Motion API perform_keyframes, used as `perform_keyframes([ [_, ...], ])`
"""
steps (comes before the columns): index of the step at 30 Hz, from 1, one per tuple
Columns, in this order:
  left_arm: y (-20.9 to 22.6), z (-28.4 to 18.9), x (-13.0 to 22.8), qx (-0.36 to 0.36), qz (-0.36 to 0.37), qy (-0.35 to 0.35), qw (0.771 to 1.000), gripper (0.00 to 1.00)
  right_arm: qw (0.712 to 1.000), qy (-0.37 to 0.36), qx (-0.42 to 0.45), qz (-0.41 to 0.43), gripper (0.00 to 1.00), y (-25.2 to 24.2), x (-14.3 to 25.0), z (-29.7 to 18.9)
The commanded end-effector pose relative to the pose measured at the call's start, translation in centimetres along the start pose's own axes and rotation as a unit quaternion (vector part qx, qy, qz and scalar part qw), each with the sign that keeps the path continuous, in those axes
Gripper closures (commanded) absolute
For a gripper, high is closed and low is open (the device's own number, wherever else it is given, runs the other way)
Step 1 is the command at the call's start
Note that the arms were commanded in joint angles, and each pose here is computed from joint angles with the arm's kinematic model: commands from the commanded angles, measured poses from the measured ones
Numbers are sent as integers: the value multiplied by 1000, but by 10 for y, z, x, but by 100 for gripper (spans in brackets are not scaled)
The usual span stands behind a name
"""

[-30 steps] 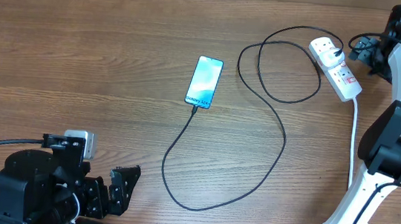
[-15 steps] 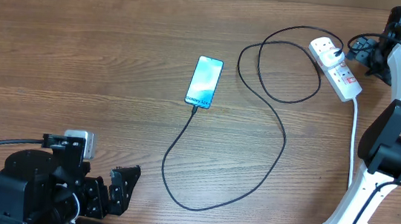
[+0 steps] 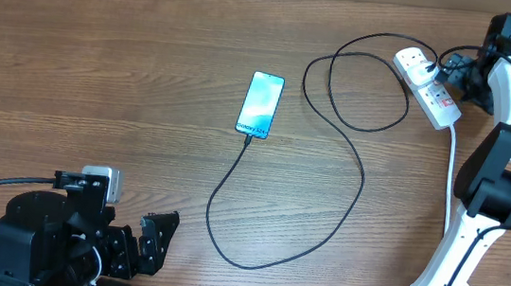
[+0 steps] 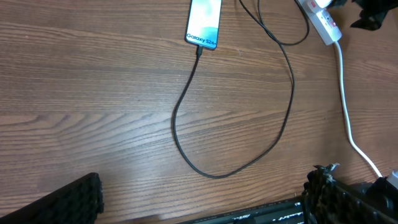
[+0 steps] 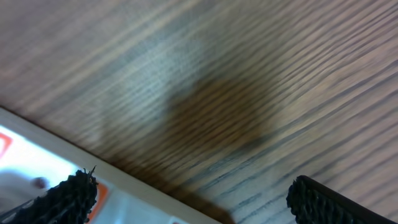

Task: Plug charger to phone and switch on socket

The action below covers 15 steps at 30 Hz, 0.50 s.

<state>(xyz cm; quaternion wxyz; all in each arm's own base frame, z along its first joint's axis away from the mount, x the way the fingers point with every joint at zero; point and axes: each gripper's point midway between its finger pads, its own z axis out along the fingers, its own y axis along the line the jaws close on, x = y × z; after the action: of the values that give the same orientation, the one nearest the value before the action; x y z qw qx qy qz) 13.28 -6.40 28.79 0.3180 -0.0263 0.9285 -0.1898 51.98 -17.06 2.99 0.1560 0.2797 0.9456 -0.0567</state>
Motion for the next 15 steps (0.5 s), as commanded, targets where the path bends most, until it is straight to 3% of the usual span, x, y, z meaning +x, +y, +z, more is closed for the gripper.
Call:
perform_keyframes([
  [1, 0, 0, 0, 0, -6, -3, 1000, 0, 1000, 15, 2, -3, 0, -1, 8, 15],
  [15, 0, 0, 0, 0, -6, -3, 1000, 0, 998, 47, -46, -4, 0, 15, 22, 13],
])
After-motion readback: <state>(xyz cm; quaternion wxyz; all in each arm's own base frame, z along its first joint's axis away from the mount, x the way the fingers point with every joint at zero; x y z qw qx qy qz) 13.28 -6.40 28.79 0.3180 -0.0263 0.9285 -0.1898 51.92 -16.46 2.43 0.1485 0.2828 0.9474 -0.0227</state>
